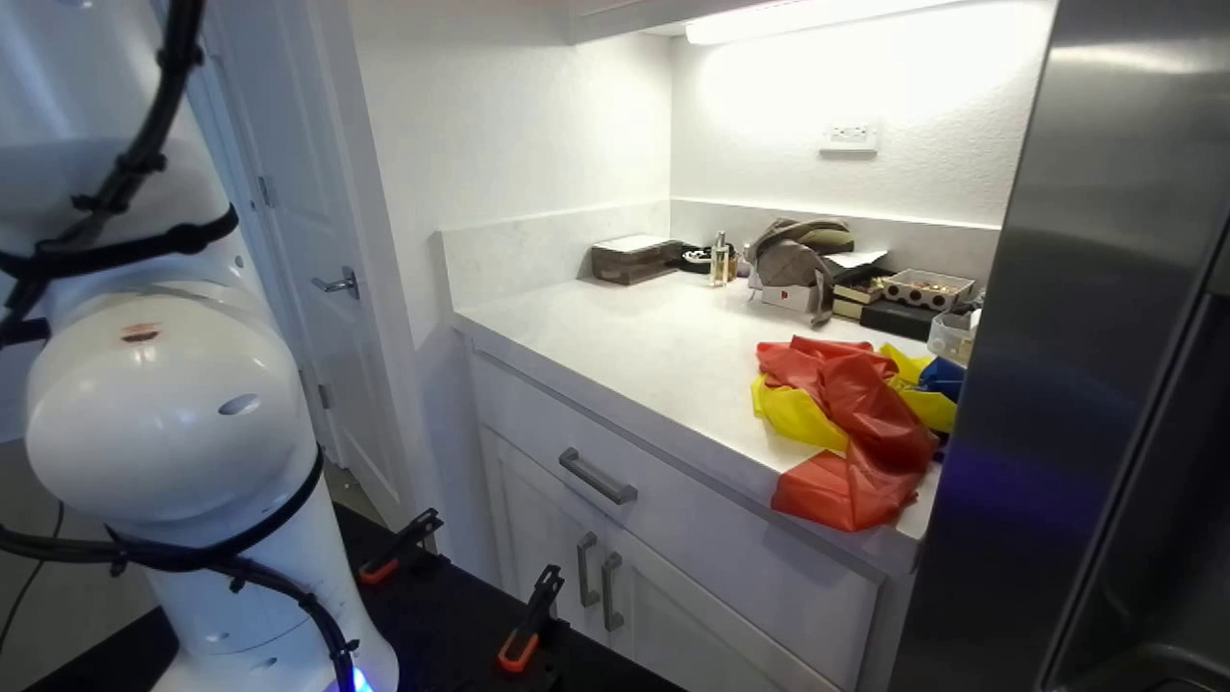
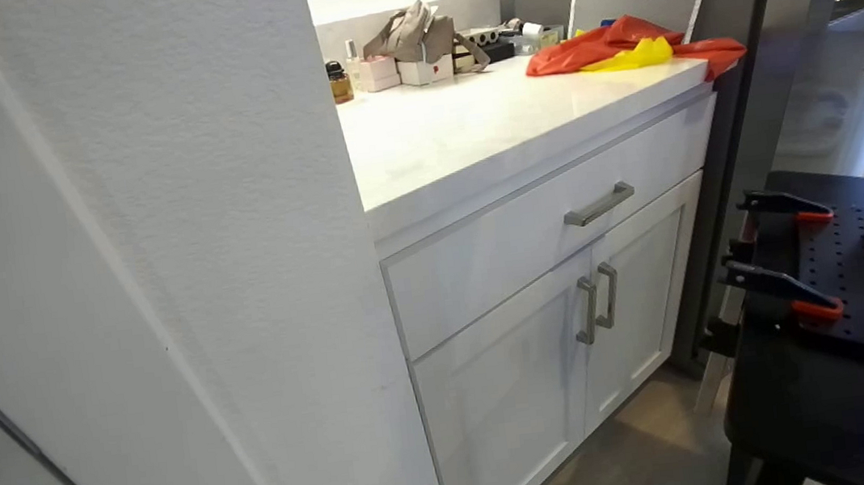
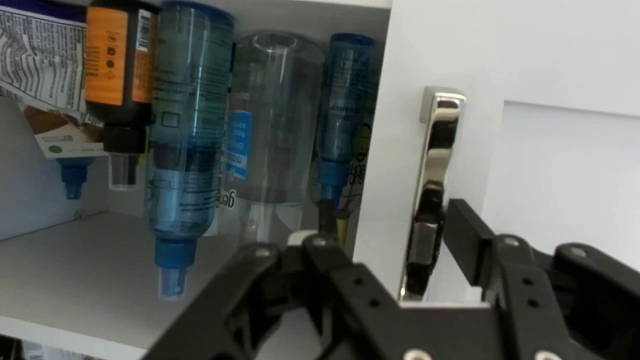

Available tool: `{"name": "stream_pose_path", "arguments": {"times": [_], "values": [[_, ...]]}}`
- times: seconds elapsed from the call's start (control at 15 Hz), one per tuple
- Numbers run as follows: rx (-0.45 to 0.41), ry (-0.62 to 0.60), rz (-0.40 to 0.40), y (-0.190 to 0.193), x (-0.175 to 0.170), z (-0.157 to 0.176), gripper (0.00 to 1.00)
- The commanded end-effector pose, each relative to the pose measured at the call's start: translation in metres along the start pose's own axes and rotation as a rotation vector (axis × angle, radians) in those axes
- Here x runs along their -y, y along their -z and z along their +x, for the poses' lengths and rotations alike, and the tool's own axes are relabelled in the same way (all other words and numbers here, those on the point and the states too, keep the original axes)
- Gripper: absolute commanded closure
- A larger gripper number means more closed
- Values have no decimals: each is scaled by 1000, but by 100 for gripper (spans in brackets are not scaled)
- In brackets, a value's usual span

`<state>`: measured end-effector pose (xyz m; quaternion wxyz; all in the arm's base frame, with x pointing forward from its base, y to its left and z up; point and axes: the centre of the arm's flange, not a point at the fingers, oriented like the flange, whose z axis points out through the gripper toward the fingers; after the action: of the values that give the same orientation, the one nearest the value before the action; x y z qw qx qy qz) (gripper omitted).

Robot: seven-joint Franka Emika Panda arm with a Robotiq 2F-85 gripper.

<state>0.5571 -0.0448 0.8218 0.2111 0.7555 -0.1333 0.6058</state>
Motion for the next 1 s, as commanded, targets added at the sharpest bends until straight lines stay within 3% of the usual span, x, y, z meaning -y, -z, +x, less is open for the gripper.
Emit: {"name": "stream_pose_path", "arguments": {"times": [0.0,0.27,0.67,0.93], "values": [[20,3,-8,12,-14,-2,71],[30,-6,9,16,-8,-3,99],[57,-34,25,19,-11,-1,96],[115,-40,76,27,-19,-1,96]]}}
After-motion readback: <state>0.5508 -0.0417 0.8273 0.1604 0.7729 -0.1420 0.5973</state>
